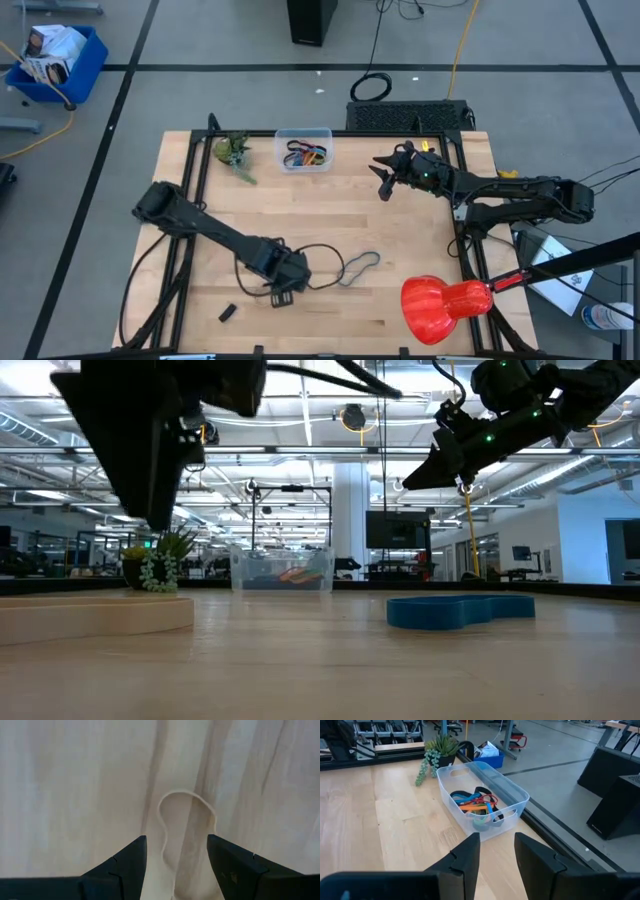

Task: Pick and place rubber bands into bin
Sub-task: Put the brown rubber band into the transparent bin, then put the dark blue rubber band into the transparent bin

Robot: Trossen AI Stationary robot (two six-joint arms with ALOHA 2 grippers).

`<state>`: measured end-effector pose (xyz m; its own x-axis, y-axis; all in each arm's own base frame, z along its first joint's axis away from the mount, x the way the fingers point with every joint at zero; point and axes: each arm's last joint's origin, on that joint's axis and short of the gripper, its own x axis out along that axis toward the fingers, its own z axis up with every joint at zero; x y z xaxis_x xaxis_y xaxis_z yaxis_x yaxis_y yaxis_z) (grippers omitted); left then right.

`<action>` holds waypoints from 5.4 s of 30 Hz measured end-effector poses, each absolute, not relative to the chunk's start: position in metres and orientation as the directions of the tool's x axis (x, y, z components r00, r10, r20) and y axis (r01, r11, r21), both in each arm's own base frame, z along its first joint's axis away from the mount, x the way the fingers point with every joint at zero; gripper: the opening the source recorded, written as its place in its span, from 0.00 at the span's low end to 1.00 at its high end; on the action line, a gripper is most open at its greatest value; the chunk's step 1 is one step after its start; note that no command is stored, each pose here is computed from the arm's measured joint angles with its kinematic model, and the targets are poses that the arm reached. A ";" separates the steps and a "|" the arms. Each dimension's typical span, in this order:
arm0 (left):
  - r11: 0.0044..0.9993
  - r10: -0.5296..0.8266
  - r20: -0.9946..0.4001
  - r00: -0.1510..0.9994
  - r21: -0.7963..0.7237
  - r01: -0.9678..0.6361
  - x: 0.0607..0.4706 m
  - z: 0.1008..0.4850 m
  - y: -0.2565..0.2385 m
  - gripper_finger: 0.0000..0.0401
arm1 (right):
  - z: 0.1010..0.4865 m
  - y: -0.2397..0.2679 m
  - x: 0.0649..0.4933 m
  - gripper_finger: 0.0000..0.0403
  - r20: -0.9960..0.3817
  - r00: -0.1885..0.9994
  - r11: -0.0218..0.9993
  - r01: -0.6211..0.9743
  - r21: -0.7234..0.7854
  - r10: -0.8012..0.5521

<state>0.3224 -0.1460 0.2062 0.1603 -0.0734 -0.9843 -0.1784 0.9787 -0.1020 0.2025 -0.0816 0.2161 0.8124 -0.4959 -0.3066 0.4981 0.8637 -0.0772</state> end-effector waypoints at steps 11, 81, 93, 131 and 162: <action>0.975 -0.040 -0.998 0.051 -0.051 -0.215 0.337 0.163 -0.142 0.53 | 0.216 -0.081 0.202 0.29 -0.310 0.812 0.863 0.500 -0.068 -0.495; 0.865 0.467 -0.206 0.860 -0.098 -0.493 0.214 0.438 -0.017 0.01 | 0.216 -0.081 0.203 0.29 -0.309 0.812 0.863 0.500 -0.071 -0.495; 0.829 0.499 -0.331 0.801 -0.089 -0.553 0.241 0.415 0.085 0.02 | 0.216 -0.081 0.203 0.29 -0.309 0.811 0.862 0.502 -0.068 -0.497; 0.744 0.392 -0.839 0.378 0.047 -0.667 0.337 0.198 0.217 0.08 | 0.216 -0.081 0.202 0.29 -0.310 0.810 0.859 0.511 -0.043 -0.497; 0.887 0.375 -0.618 0.691 0.022 -0.461 0.267 0.359 0.127 0.14 | 0.213 -0.081 0.202 0.29 -0.338 0.801 0.860 0.508 -0.053 -0.494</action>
